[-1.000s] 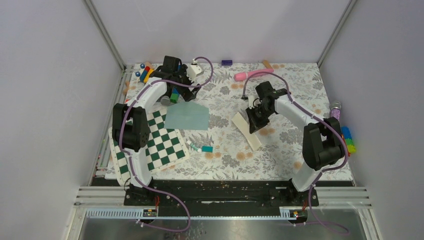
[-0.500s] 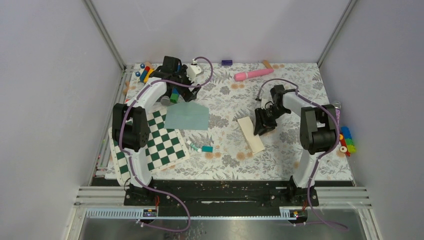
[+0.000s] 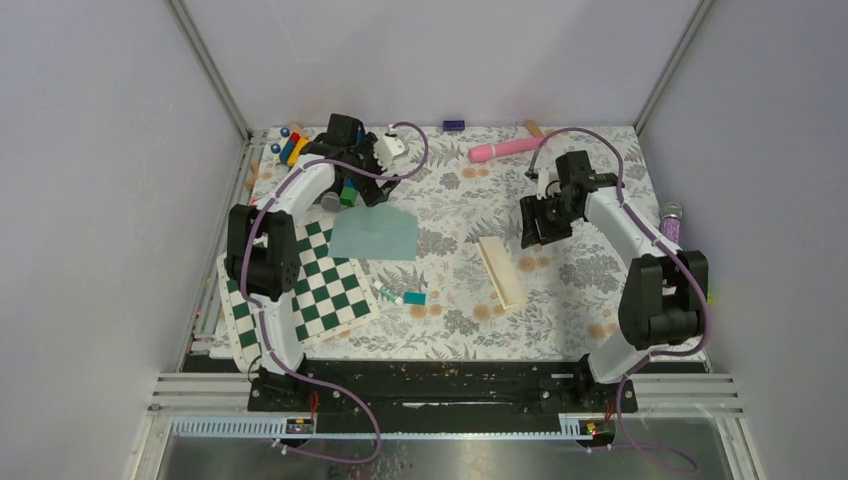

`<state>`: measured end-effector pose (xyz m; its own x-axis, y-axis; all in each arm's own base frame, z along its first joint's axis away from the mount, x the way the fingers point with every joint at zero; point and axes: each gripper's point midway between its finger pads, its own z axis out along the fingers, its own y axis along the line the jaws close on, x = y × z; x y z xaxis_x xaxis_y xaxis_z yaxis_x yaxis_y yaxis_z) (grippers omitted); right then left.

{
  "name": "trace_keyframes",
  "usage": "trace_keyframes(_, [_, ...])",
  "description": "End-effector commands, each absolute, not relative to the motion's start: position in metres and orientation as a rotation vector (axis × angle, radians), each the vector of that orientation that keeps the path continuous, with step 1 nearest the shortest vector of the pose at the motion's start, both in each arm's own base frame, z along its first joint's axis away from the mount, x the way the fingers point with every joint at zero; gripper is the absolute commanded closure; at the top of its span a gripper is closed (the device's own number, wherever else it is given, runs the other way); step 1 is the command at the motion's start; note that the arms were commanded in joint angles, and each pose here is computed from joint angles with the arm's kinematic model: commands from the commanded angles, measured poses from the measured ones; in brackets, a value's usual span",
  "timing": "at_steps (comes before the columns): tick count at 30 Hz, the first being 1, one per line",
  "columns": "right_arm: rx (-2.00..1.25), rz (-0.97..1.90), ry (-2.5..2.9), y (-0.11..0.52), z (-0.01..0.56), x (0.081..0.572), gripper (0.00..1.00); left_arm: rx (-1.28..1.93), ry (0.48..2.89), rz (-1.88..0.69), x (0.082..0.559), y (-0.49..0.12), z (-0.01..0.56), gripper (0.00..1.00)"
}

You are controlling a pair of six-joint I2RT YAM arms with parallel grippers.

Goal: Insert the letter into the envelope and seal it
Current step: Adjust the letter at the center of the board, then pick up the envelope from the center of the board.

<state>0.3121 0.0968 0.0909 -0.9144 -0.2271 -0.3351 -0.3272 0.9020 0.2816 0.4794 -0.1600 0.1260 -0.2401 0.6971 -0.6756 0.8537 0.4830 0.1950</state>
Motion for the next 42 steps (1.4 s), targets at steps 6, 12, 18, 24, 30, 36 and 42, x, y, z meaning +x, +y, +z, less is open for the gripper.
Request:
trace_keyframes(6, [-0.454, 0.406, 2.671, 0.09, 0.114, 0.315, 0.4, 1.477, 1.983, -0.232, 0.492, -0.153, 0.109, 0.08])
trace_keyframes(12, [-0.459, 0.424, 2.671, 0.092, 0.114, 0.314, 0.4, 1.604, 2.013, -0.26, 0.482, -0.148, 0.095, 0.18])
trace_keyframes(18, [-0.458, 0.437, 2.665, 0.094, 0.115, 0.314, 0.4, 1.683, 2.072, -0.243, 0.474, -0.139, 0.071, 0.23])
trace_keyframes(24, [-0.458, 0.441, 2.665, 0.094, 0.115, 0.313, 0.4, 1.689, 2.092, -0.246, 0.477, -0.138, 0.06, 0.35])
trace_keyframes(30, [-0.458, 0.446, 2.664, 0.095, 0.116, 0.313, 0.4, 1.677, 2.071, -0.298, 0.477, -0.146, 0.065, 0.61])
trace_keyframes(36, [-0.456, 0.456, 2.652, 0.097, 0.12, 0.314, 0.4, 1.642, 2.052, -0.377, 0.471, -0.157, 0.092, 1.0])
trace_keyframes(42, [-0.459, 0.461, 2.629, 0.097, 0.126, 0.312, 0.39, 1.581, 1.99, -0.435, 0.46, -0.168, 0.137, 1.0])
